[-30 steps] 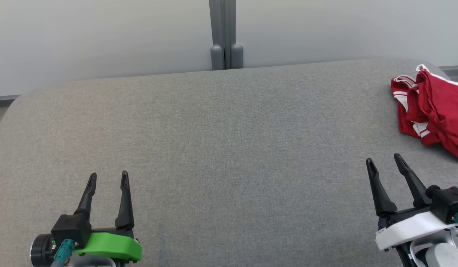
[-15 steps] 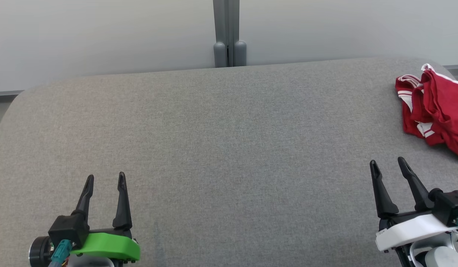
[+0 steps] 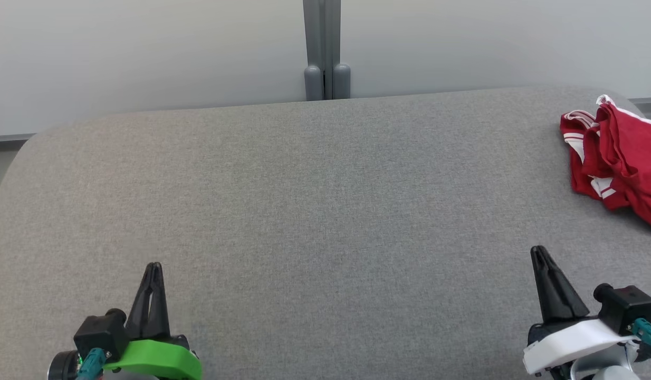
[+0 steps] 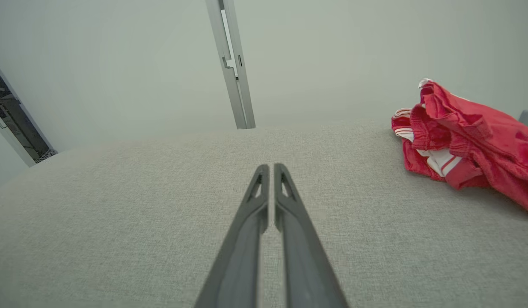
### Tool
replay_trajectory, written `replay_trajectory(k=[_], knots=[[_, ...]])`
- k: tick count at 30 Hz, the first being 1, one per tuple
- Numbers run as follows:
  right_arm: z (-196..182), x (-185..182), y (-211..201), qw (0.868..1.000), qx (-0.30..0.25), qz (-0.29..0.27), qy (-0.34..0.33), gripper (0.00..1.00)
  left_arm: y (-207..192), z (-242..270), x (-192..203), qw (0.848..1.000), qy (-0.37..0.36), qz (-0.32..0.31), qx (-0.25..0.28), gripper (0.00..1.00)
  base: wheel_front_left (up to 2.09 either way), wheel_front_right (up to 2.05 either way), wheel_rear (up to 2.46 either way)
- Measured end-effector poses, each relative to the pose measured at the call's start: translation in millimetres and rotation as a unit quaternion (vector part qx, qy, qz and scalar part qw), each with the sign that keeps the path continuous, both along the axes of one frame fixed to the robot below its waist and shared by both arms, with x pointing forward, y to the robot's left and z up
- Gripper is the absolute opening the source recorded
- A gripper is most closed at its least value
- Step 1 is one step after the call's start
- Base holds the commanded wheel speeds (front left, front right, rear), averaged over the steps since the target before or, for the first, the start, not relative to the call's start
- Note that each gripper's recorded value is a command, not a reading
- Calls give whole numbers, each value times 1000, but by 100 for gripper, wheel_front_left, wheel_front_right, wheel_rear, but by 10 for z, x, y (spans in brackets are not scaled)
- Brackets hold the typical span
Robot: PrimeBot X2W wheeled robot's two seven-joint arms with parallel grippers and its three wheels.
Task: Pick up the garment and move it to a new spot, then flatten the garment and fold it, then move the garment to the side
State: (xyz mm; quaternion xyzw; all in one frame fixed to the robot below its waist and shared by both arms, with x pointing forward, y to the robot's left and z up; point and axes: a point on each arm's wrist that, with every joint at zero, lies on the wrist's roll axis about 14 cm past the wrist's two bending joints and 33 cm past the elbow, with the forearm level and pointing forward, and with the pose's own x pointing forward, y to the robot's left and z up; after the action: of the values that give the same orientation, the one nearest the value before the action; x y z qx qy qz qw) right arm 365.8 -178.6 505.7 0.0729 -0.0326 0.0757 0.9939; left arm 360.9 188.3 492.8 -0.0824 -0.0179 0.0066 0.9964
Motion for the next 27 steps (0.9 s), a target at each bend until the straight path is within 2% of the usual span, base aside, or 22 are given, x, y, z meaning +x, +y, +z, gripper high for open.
replay_trajectory(k=[11, 27], knots=[[-124, -16, -58, 995, 90, -22, 38, 0, 72, -148, -23, 995, 34, 18, -89, 0, 0, 0, 0], [-144, 37, -142, 973, 217, -47, 62, 0, 131, -187, 4, 974, 49, 35, -219, 0, 0, 0, 0]])
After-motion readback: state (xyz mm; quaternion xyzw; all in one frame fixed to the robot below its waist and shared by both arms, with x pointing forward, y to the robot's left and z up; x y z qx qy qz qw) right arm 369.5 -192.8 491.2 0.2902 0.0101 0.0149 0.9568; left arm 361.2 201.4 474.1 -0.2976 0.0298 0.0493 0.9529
